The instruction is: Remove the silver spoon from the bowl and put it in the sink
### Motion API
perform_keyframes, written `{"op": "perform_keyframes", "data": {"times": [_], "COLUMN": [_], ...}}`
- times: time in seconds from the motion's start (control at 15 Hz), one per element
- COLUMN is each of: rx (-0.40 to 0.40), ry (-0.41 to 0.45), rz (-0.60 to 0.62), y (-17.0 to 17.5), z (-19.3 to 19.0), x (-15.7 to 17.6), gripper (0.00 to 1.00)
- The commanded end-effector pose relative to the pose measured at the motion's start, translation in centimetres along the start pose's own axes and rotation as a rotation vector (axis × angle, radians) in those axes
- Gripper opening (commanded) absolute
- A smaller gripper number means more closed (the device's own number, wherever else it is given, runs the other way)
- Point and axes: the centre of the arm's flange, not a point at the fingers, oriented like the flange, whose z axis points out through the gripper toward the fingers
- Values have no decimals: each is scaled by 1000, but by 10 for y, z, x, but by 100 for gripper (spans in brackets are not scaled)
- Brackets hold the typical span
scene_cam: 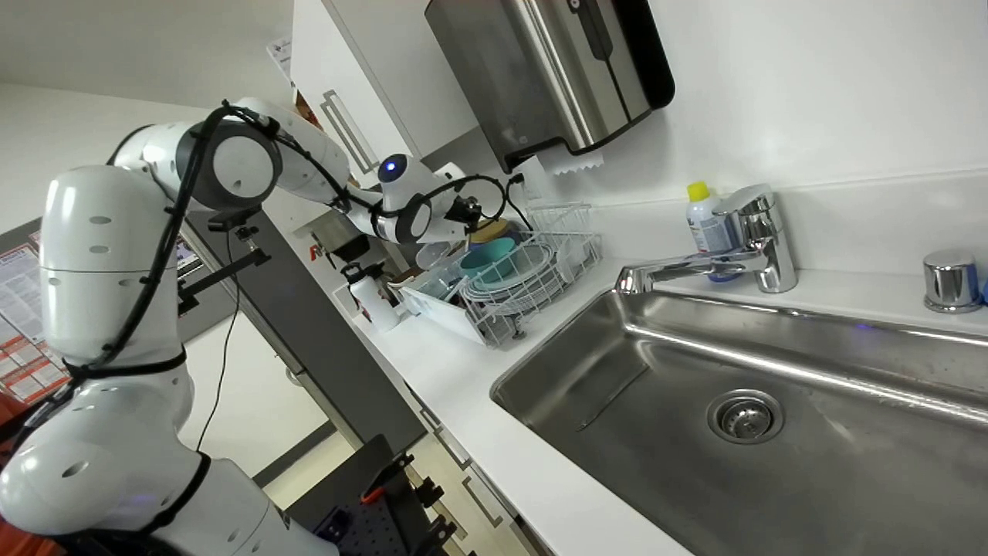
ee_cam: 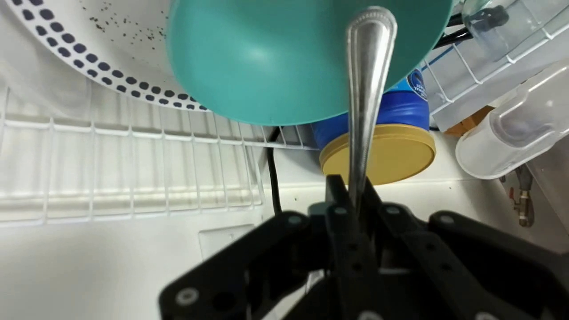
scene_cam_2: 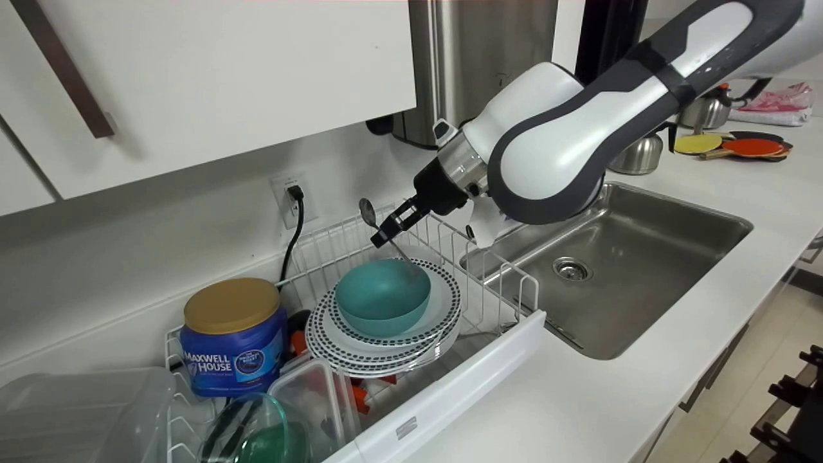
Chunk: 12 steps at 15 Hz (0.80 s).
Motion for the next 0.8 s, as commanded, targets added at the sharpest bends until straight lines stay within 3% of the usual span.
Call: {"op": "perform_keyframes", "data": {"times": [0.0,0.33,0.73], "rx": [-17,-92,-250], "ry": [36,48,31], "rz": [22,7,43], "y": [-7,-15,-17], "z": [-50,-87,-141], "x": [-18,-28,-31], "gripper": [2,2,2]}}
